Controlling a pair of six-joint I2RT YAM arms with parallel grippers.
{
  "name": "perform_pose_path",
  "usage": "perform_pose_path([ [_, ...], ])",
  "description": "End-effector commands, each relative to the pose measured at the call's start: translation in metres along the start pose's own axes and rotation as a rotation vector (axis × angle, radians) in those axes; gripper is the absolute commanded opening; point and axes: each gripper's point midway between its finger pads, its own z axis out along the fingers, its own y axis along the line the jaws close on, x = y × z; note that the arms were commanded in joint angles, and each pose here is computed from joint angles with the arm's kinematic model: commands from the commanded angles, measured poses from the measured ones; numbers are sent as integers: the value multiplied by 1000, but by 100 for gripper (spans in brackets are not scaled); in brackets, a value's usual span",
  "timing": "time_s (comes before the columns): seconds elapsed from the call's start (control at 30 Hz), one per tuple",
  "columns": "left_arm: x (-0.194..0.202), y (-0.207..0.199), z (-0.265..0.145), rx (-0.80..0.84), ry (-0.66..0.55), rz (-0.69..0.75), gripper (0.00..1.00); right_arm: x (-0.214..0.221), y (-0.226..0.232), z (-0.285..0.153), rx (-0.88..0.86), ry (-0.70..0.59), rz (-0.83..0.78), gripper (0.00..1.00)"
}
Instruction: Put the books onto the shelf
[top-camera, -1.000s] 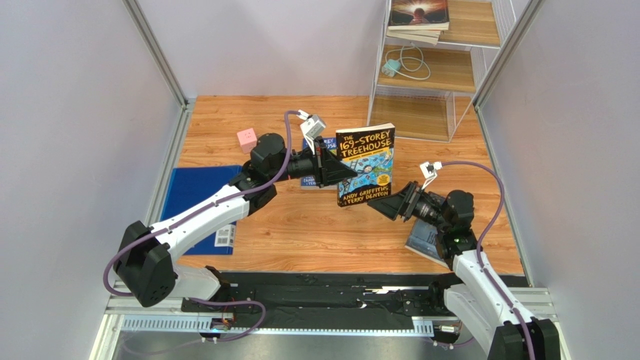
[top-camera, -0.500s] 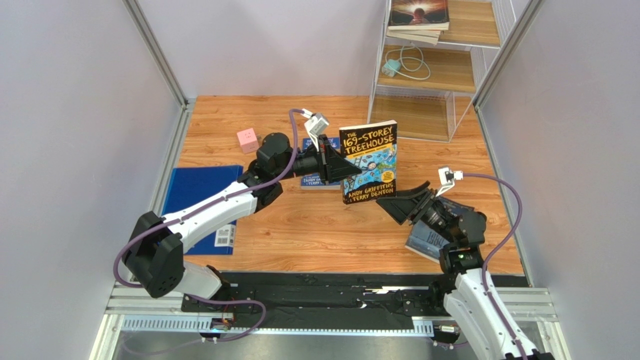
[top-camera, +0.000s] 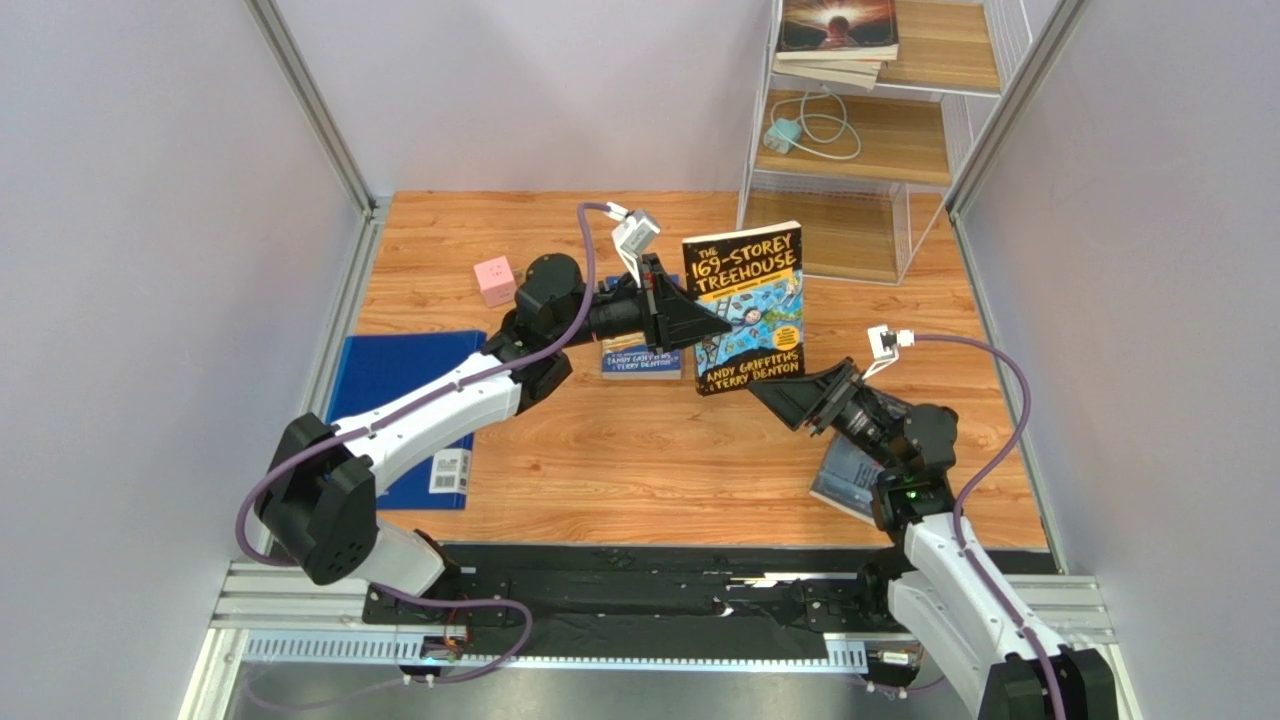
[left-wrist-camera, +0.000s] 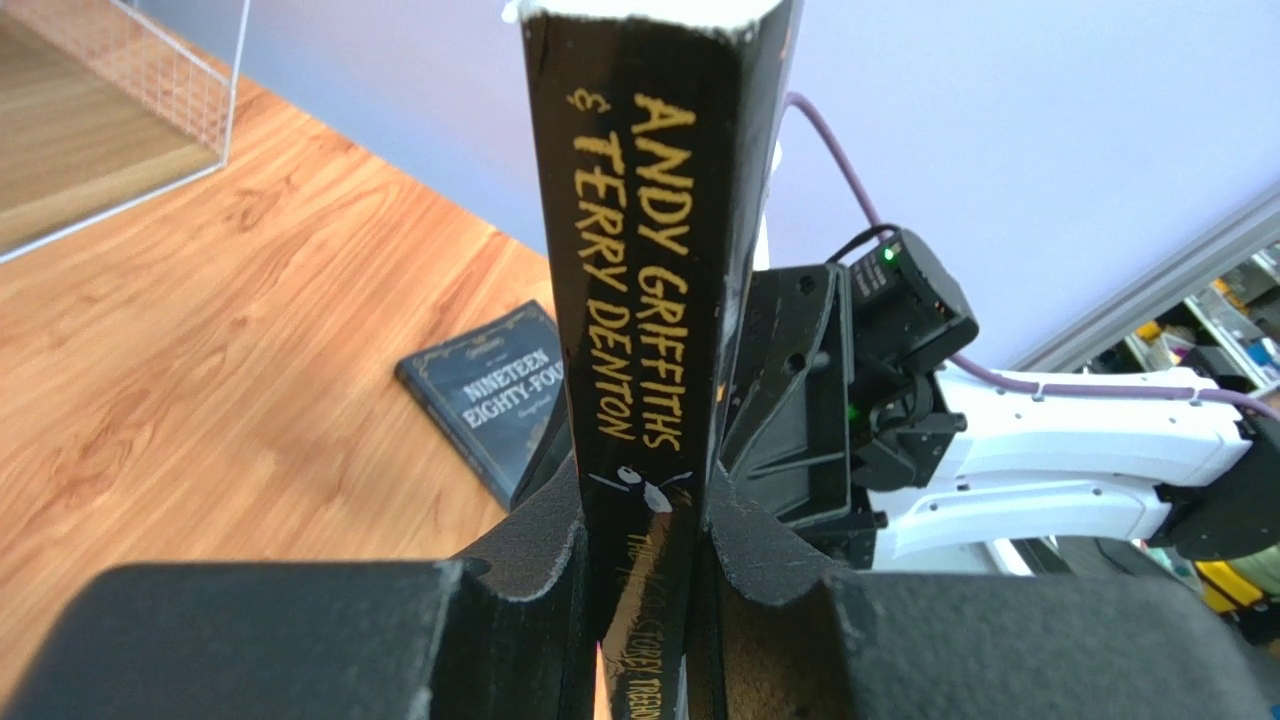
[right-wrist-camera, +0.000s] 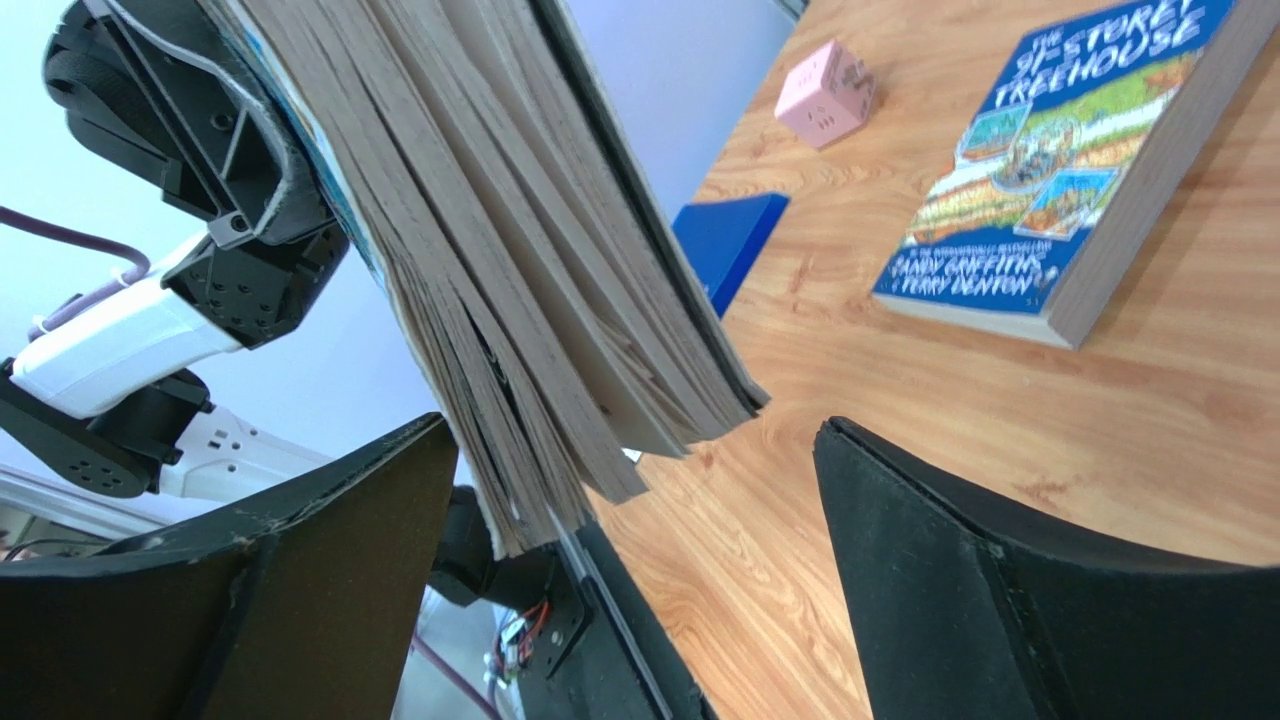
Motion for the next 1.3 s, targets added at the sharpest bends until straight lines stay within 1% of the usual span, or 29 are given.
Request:
perform_pose_path([
  [0.0, -42, -25, 9, 113, -105, 71, 0, -33, 31, 10, -97, -107, -84, 95],
  [0.3, -36, -15, 17, 119, -101, 53, 0, -43, 45, 15, -169, -148, -98, 93],
  [0.4, -38, -13, 18, 112, -110, 53, 0, -42, 47, 17, -182, -131, -89, 88],
  [0.43, -39, -13, 19, 114, -109, 52, 0, -44, 51, 17, -199, -133, -98, 78],
  [0.5, -40, -12, 22, 115, -112, 48, 0, -42, 50, 19, -208, -114, -82, 72],
  [0.53, -40, -11, 23, 117, -114, 46, 0, -41, 51, 20, -214, -108, -79, 62],
  [0.57, -42, -11, 23, 115, -121, 44, 0, -41, 51, 22, -218, -102, -73, 58],
  [0.6, -43, -9, 25, 113, -125, 43, 0, -39, 52, 22, -224, -87, -69, 50],
  [0.67, -44, -6, 29, 109, -125, 41, 0, -41, 54, 23, -230, -82, -64, 40],
  [0.7, -48, -6, 30, 106, -131, 42, 0, -40, 55, 24, -236, -76, -63, 30],
  [0.77, -55, -4, 32, 85, -152, 40, 0, -41, 56, 25, -233, -70, -60, 21],
  [0.8, -57, 0, 31, 61, -148, 34, 0, -42, 57, 27, -227, -58, -62, 14],
  [0.83, -60, 6, 31, 23, -156, 30, 12, -44, 58, 27, -222, -58, -68, 10],
  [0.87, -66, 5, 28, 1, -161, 59, 19, -45, 59, 28, -216, -54, -72, 7],
  [0.9, -60, 15, 25, -59, -121, 37, 32, -49, 57, 32, -187, -47, -77, 0],
  [0.93, -63, 24, 22, -127, -129, 45, 37, -52, 63, 32, -185, -49, -91, 0],
  [0.97, -68, 24, 16, -165, -129, 97, 43, -57, 66, 33, -177, -55, -97, 0],
  [1.0, -56, 36, 9, -235, -86, 80, 56, -59, 60, 34, -127, -53, -75, 0],
  [1.03, -57, 46, 2, -305, -99, 95, 60, -72, 76, 36, -139, -74, -118, 0],
  [1.07, -61, 45, -8, -345, -108, 130, 67, -76, 80, 37, -132, -73, -129, 0],
  [1.1, -46, 58, -19, -414, -74, 114, 78, -77, 75, 39, -88, -58, -107, 0],
  [1.13, -46, 67, -29, -482, -94, 119, 82, -93, 94, 42, -106, -75, -156, 0],
  [1.17, -48, 63, -40, -506, -108, 134, 87, -98, 96, 45, -93, -69, -159, 0],
  [1.2, -28, 75, -50, -548, -84, 114, 99, -101, 95, 48, -53, -53, -138, 0],
  [1.23, -21, 79, -58, -577, -81, 113, 100, -107, 97, 51, -38, -51, -144, 0],
  [1.27, -18, 75, -65, -580, -94, 113, 99, -122, 114, 56, -54, -64, -181, 0],
])
